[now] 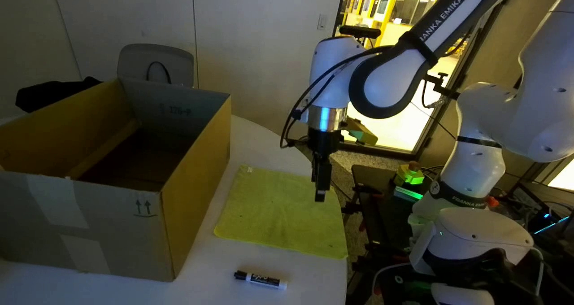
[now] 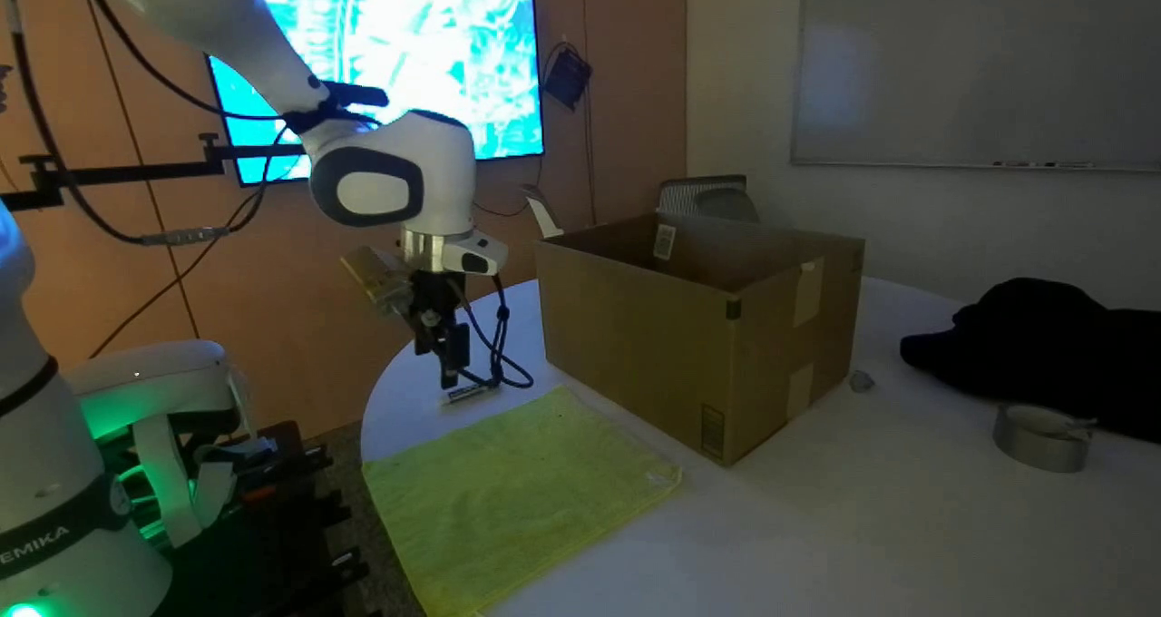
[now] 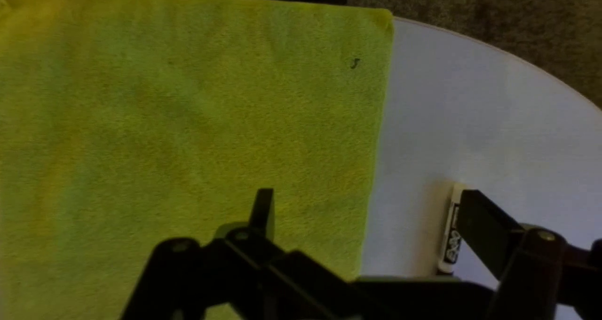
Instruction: Put the black marker on the towel then fold the towel twice and put it in the brown box.
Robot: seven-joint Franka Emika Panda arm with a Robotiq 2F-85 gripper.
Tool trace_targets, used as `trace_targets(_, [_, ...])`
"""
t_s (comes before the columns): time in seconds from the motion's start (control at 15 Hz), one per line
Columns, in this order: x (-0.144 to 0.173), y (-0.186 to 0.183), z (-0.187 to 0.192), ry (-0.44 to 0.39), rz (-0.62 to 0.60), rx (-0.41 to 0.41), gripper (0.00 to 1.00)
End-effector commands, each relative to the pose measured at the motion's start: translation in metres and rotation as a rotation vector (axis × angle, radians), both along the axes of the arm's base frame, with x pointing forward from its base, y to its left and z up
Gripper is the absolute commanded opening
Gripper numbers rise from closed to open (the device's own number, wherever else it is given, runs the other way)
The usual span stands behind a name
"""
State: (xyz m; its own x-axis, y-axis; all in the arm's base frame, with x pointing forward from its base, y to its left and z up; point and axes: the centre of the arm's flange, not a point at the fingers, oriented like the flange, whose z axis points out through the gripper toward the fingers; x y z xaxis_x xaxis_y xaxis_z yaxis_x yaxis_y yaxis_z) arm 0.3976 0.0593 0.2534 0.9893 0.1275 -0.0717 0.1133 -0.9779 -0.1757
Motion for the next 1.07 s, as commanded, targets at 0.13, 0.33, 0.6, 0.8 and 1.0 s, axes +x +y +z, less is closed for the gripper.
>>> trace_targets(0.13, [0.026, 0.086, -0.036, 0.013, 0.102, -0.004, 1.0])
trace_targets(0.33, [0.033, 0.118, -0.054, -0.006, 0.119, 0.01, 1.0])
trace_targets(0.6, [0.038, 0.153, -0.089, -0.045, 0.131, 0.013, 1.0])
trace_targets(0.8, [0.043, 0.168, -0.11, -0.081, 0.132, 0.016, 1.0])
trace_targets(1.0, [0.053, 0.178, -0.129, -0.107, 0.149, -0.004, 1.0])
